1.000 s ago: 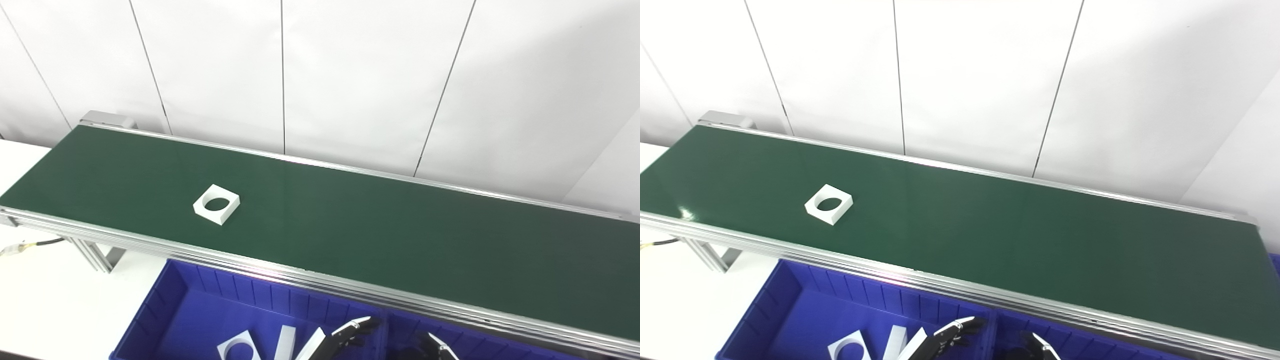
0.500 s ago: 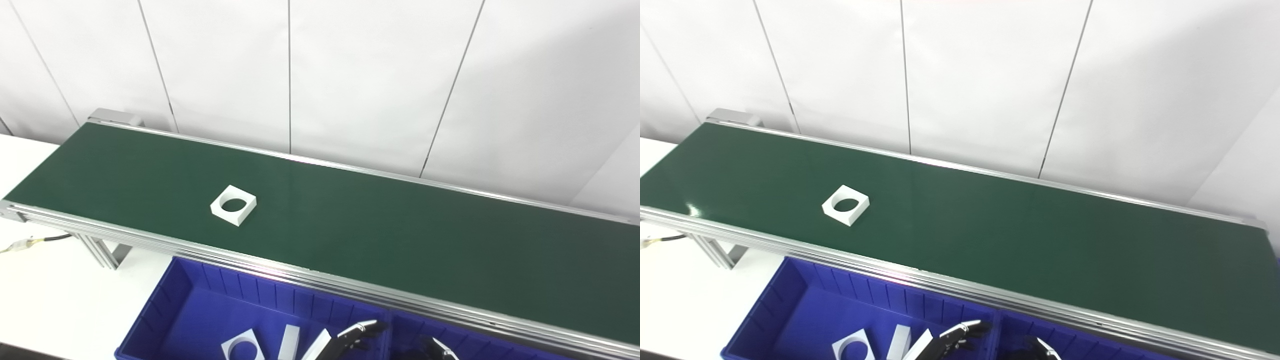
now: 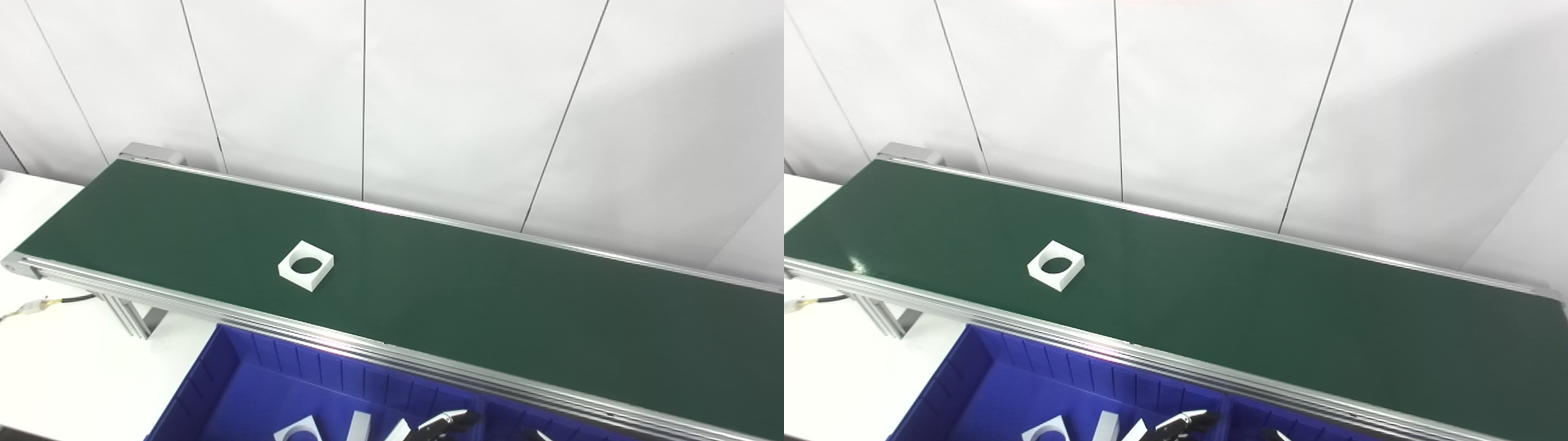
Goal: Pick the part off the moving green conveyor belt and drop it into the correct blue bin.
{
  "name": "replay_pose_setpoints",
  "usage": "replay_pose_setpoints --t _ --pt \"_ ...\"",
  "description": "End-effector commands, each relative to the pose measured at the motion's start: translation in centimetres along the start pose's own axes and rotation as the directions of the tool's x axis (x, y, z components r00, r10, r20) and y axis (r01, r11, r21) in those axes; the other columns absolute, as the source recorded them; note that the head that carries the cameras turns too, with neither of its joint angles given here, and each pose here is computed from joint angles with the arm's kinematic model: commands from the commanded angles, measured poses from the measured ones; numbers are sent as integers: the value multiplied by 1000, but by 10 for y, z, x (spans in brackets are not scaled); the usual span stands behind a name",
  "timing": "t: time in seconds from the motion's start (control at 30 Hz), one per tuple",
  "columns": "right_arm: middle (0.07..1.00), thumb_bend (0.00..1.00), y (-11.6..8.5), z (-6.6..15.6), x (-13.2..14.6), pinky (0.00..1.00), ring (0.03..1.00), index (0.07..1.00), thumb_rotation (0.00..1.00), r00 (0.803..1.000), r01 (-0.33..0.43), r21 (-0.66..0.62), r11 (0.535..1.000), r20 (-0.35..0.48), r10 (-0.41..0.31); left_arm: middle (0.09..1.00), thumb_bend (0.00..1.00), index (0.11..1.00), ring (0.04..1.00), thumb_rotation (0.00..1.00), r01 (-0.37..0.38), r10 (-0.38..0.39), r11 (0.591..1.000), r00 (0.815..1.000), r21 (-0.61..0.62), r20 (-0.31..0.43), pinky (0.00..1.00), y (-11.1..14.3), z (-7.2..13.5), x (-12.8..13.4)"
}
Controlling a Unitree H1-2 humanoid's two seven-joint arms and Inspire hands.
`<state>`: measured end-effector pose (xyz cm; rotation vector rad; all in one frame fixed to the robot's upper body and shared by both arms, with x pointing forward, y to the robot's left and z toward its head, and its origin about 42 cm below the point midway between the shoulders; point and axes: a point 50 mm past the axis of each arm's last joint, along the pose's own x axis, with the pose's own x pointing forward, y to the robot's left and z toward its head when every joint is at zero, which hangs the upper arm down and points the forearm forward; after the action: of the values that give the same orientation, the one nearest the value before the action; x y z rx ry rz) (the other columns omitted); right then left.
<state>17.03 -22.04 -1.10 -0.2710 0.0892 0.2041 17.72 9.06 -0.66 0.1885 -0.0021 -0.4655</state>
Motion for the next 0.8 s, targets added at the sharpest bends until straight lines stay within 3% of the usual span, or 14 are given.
replay_pose_setpoints --t 0.0,0.2,0.33,0.63,0.77 --pt "867 813 -3 10 6 828 865 823 1000 997 7 11 1000 75 -7 860 753 831 851 877 -19 21 1000 996 -21 91 773 3 17 10" --pt "868 840 -3 9 6 832 866 826 1000 997 4 5 1000 74 -4 856 836 832 856 909 -11 24 998 980 -69 197 777 1 48 15" --pt "866 830 -3 9 8 831 866 825 1000 997 1 1 1000 75 -1 853 864 824 849 893 -7 20 999 955 -46 297 777 9 73 23" --pt "862 855 2 9 13 835 867 820 1000 997 3 -2 1000 77 -3 864 854 842 853 821 -79 14 990 884 120 468 774 61 116 58" --pt "863 864 5 9 14 838 872 821 1000 997 2 0 1000 80 -2 895 798 876 890 703 -106 -2 977 863 185 505 826 83 129 78"
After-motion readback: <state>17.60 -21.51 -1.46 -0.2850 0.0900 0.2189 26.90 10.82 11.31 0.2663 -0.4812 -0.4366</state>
